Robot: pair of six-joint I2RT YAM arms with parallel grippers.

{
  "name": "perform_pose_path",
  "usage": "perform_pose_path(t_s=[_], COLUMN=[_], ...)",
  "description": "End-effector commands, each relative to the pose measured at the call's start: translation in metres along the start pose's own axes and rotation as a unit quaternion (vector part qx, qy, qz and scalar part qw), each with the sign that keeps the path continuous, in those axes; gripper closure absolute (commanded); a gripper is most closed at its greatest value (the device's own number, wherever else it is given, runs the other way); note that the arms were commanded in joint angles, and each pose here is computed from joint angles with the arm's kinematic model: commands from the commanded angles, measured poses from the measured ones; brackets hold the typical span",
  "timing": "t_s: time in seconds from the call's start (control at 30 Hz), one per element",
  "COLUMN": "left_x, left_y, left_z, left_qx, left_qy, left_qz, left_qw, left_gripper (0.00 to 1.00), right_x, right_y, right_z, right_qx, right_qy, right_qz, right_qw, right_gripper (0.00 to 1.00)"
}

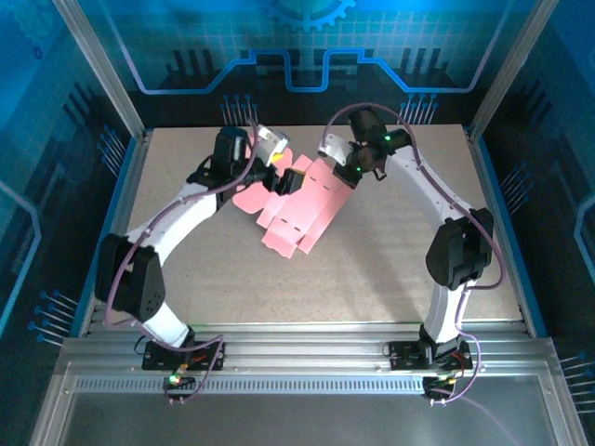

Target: Fold the paper box

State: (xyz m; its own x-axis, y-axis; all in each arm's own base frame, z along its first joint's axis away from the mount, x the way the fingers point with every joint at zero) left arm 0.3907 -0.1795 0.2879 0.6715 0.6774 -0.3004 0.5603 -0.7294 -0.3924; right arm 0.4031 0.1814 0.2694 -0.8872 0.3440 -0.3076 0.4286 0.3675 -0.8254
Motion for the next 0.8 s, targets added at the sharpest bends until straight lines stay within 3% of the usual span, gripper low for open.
perform_pose_path(t_s=[0.0,0.23,0.5,0.57,0.67,0.77], left_x=[0.011,0.055,0.089,0.084,0.064,0.054], left_y=[0.008,-0.015,-0.013,-0.013,-0.018,-0.017], left_z=[-0.002,0.005,0.057,0.059,0.05,0.035], left_qx=[0.043,-0.008,0.033,0.027,0.002,0.012], left_qy=[-0.025,-0.157,-0.239,-0.219,-0.114,-0.044], left_qz=[0.011,-0.104,-0.135,-0.115,-0.084,-0.062], left_qw=[0.999,0.982,0.961,0.968,0.99,0.997], left_gripper=[0.01,0.01,0.01,0.01,0.01,0.01], right_x=[-0.003,-0.013,-0.019,-0.018,-0.014,-0.01], right_y=[0.018,0.02,0.026,0.024,0.02,0.015], right_z=[0.003,0.004,0.001,-0.002,-0.005,-0.009], right_qx=[0.025,0.098,0.093,0.087,0.084,0.065], right_qy=[-0.04,-0.08,-0.08,-0.084,-0.103,-0.119], right_qz=[-0.009,0.019,0.016,0.022,0.018,0.007], right_qw=[0.999,0.992,0.992,0.992,0.991,0.991], right_gripper=[1.0,1.0,1.0,1.0,1.0,1.0])
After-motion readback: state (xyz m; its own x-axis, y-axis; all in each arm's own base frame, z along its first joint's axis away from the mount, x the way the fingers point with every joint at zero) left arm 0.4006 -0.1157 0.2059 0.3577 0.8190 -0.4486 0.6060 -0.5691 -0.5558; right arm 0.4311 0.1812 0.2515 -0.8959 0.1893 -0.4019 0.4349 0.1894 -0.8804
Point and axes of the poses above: each hand's point on the last joint's axis, 136 mm out from that joint toward the fingers, its own y axis out along the fingers, its own x axis along the line the jaws close on, z = x × y, the point moved 8 cm from there along -y, back along the fingers, and after that the axes turned 10 degrees about -y, right-handed, at the moved point
